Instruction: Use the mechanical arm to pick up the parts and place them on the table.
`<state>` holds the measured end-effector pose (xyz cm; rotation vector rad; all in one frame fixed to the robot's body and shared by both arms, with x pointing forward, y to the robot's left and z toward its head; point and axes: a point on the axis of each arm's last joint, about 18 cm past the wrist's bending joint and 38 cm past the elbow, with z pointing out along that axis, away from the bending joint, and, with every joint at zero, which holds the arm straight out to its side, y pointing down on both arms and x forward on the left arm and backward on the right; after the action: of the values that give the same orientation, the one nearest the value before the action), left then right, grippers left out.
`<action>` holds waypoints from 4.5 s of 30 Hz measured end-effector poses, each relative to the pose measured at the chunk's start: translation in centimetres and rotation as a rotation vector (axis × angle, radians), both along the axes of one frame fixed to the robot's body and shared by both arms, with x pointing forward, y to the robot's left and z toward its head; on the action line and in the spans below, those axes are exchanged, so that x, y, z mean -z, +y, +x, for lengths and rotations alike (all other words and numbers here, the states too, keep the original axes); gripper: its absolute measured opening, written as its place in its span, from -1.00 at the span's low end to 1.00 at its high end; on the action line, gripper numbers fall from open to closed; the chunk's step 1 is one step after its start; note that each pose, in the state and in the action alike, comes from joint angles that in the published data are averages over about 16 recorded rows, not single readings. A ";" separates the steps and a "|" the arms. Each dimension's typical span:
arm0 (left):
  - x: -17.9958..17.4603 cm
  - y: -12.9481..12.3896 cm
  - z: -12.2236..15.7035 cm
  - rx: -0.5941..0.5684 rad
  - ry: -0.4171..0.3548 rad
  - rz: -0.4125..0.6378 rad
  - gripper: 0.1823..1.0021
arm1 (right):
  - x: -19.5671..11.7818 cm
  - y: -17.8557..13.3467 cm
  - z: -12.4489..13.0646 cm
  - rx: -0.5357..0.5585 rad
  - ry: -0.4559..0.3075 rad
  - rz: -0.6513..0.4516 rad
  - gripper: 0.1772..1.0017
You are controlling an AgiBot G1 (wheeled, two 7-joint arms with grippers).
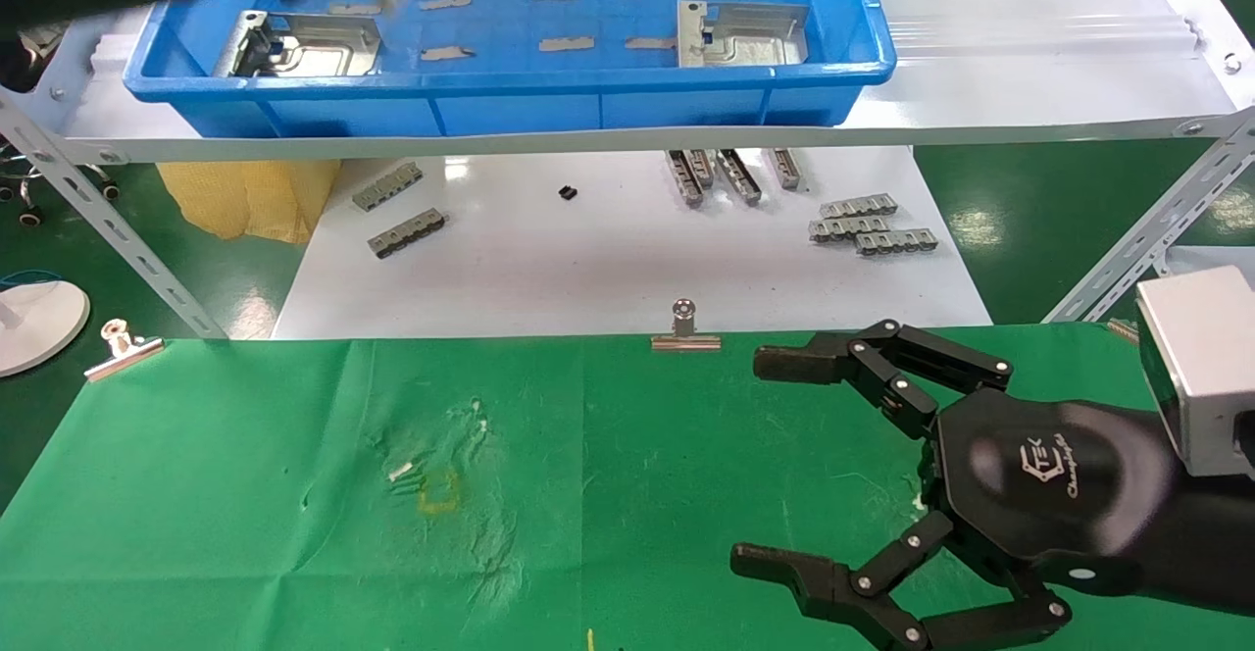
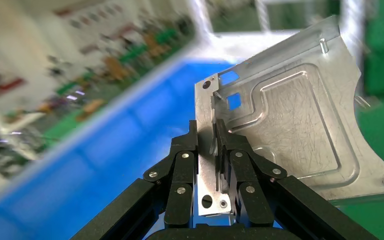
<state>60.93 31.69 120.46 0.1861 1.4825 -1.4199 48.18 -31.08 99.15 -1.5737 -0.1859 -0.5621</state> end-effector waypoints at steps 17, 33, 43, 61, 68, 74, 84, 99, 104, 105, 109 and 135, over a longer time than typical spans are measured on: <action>7.8 1.0 -1.6 0.035 -0.027 0.386 -0.85 | 0.0 0.0 0.0 0.000 0.000 0.000 1.00; 20.7 1.1 1.4 0.061 -0.040 0.704 -0.86 | 0.0 0.0 0.0 0.000 0.000 0.000 1.00; 25.8 1.7 3.7 0.029 -0.077 0.761 -0.86 | 0.0 0.0 0.0 0.000 0.000 0.000 1.00; 27.8 3.3 4.8 -0.058 0.058 0.643 -0.74 | 0.0 0.0 0.0 0.000 0.000 0.000 1.00; 27.3 4.1 4.3 -0.070 0.173 0.465 -0.53 | 0.0 0.0 0.0 0.000 0.000 0.000 1.00; 26.9 4.4 3.6 -0.045 0.262 0.287 -0.26 | 0.0 0.0 0.0 0.000 0.000 0.000 1.00; 26.7 4.6 3.2 -0.019 0.324 0.140 0.31 | 0.0 0.0 0.0 0.000 0.000 0.000 1.00; 26.0 4.2 2.5 0.027 0.318 0.108 0.87 | 0.0 0.0 0.0 0.000 0.000 0.001 1.00; 25.5 3.9 1.8 0.060 0.317 0.085 0.96 | 0.0 0.0 0.0 0.000 0.000 0.001 1.00; 25.3 3.8 1.6 0.066 0.317 0.080 0.96 | 0.0 0.0 0.0 0.000 0.000 0.001 1.00; 24.9 3.6 0.9 0.094 0.317 0.064 0.99 | 0.0 0.0 0.0 0.000 0.000 0.001 1.00; 22.0 1.0 -6.4 0.284 0.347 0.032 1.00 | 0.0 0.0 0.0 0.000 0.000 0.001 1.00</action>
<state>54.49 32.73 98.45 0.1821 1.8171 -1.7209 48.19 -31.09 99.15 -1.5733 -0.1853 -0.5622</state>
